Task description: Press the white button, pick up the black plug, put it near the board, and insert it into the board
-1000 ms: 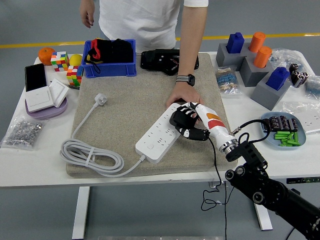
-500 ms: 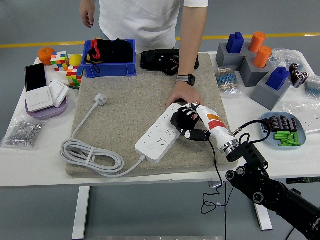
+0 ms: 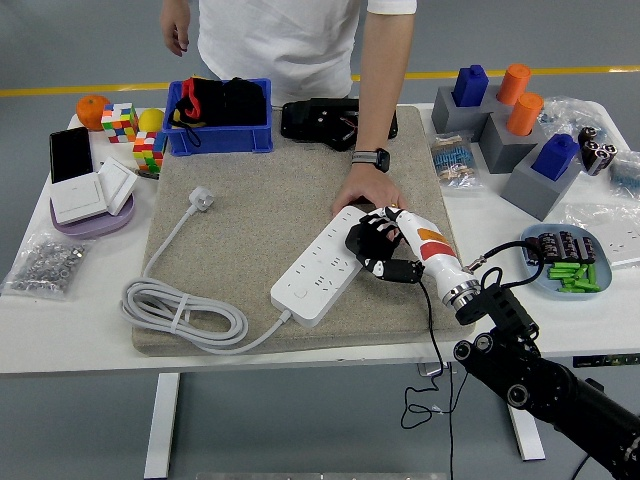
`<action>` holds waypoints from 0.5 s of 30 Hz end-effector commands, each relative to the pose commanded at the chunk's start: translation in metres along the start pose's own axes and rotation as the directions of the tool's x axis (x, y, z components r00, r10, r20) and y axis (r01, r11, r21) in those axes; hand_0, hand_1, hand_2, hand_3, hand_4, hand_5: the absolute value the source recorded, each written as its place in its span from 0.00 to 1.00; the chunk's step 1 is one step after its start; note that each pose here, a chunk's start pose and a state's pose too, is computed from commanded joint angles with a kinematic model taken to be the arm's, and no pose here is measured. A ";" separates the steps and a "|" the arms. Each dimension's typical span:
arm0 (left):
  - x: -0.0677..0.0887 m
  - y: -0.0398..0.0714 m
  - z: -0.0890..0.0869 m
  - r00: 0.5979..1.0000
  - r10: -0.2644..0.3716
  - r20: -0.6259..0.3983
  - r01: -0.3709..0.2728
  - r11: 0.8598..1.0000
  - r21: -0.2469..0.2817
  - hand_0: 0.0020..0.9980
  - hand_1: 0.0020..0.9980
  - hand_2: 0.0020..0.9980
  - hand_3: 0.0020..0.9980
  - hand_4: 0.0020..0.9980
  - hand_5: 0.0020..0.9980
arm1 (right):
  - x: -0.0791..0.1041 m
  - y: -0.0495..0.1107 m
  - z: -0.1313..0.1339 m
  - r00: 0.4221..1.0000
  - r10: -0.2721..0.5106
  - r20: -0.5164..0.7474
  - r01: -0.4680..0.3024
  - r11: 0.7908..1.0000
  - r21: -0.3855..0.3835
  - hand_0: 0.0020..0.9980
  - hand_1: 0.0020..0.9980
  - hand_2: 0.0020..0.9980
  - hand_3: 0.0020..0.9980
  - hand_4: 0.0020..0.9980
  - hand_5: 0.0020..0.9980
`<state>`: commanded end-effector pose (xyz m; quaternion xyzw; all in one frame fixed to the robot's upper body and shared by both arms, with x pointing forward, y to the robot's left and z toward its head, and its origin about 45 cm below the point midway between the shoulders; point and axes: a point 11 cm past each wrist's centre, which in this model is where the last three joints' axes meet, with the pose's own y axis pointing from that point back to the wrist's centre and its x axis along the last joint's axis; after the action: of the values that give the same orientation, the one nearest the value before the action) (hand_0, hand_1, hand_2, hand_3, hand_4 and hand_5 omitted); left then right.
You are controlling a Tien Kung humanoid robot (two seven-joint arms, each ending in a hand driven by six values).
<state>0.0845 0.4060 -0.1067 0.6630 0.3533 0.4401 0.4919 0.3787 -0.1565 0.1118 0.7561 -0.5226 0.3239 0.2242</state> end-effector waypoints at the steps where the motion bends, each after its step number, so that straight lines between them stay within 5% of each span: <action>1: 0.000 0.000 0.000 1.000 0.000 0.000 0.000 1.000 0.000 0.69 0.67 0.64 0.65 0.56 0.17 | 0.000 0.000 0.000 1.000 -0.001 -0.001 0.001 1.000 -0.001 0.38 0.30 0.34 0.49 0.64 0.00; 15: 0.000 0.000 0.000 1.000 -0.001 -0.001 0.001 1.000 0.000 0.69 0.67 0.64 0.65 0.56 0.17 | 0.002 0.000 0.003 1.000 0.006 -0.006 -0.006 1.000 -0.010 0.38 0.30 0.35 0.50 0.65 0.00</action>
<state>0.0847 0.4054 -0.1068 0.6626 0.3536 0.4403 0.4921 0.3803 -0.1601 0.1114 0.7526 -0.5256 0.3242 0.2285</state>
